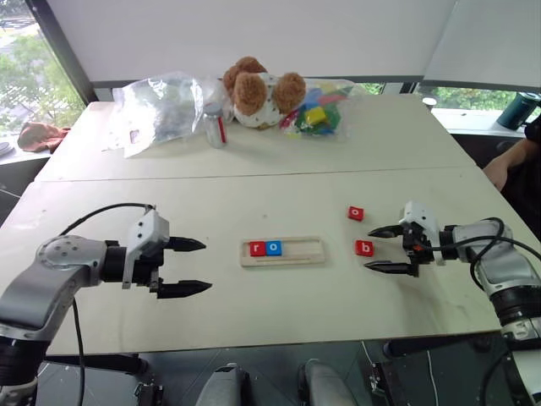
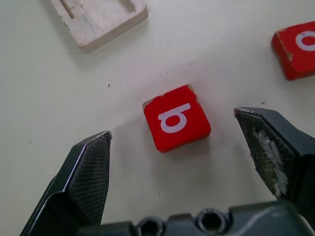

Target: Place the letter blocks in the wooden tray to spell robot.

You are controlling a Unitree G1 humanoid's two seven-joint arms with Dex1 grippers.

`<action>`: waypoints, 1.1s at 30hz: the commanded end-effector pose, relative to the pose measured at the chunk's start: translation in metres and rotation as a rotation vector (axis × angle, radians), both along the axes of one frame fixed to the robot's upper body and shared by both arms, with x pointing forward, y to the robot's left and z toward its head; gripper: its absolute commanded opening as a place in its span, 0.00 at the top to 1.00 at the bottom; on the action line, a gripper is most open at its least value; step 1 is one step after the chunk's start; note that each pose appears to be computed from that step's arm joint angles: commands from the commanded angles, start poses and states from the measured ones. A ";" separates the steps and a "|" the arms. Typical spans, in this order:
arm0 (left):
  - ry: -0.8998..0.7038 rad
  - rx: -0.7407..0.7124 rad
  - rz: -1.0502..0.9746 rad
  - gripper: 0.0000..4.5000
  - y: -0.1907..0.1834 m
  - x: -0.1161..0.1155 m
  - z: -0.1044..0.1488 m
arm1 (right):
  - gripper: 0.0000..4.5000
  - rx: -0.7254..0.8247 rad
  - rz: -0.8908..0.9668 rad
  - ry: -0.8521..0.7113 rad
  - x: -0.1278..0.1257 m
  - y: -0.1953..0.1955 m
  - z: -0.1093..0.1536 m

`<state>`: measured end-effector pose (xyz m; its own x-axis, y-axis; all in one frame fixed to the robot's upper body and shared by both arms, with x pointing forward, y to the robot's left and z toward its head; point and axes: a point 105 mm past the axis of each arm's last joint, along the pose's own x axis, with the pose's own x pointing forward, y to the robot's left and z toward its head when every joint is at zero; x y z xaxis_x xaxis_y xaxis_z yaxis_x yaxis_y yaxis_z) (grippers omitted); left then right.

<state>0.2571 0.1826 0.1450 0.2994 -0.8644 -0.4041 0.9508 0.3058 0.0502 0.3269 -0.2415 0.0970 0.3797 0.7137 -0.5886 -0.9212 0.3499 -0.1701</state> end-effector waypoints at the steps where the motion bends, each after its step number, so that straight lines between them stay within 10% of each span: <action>1: -0.047 0.008 0.011 0.00 0.003 0.004 0.009 | 0.21 -0.009 0.036 -0.038 0.007 0.005 0.004; 6: -0.052 0.013 0.026 0.00 0.004 0.006 0.008 | 0.75 -0.008 0.067 -0.067 0.010 0.012 0.001; 16: -0.063 0.074 0.012 0.00 0.005 0.008 0.005 | 0.75 0.052 0.258 -0.100 0.016 0.096 0.048; 33: -0.095 0.062 0.021 0.00 -0.005 0.008 0.000 | 0.75 -0.092 0.393 -0.068 0.026 0.145 0.029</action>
<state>0.2661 0.1805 0.1396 0.3487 -0.8269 -0.4412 0.9365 0.3255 0.1302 0.3495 -0.1044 0.1124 0.1156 0.7422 -0.6602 -0.9787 -0.0284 -0.2033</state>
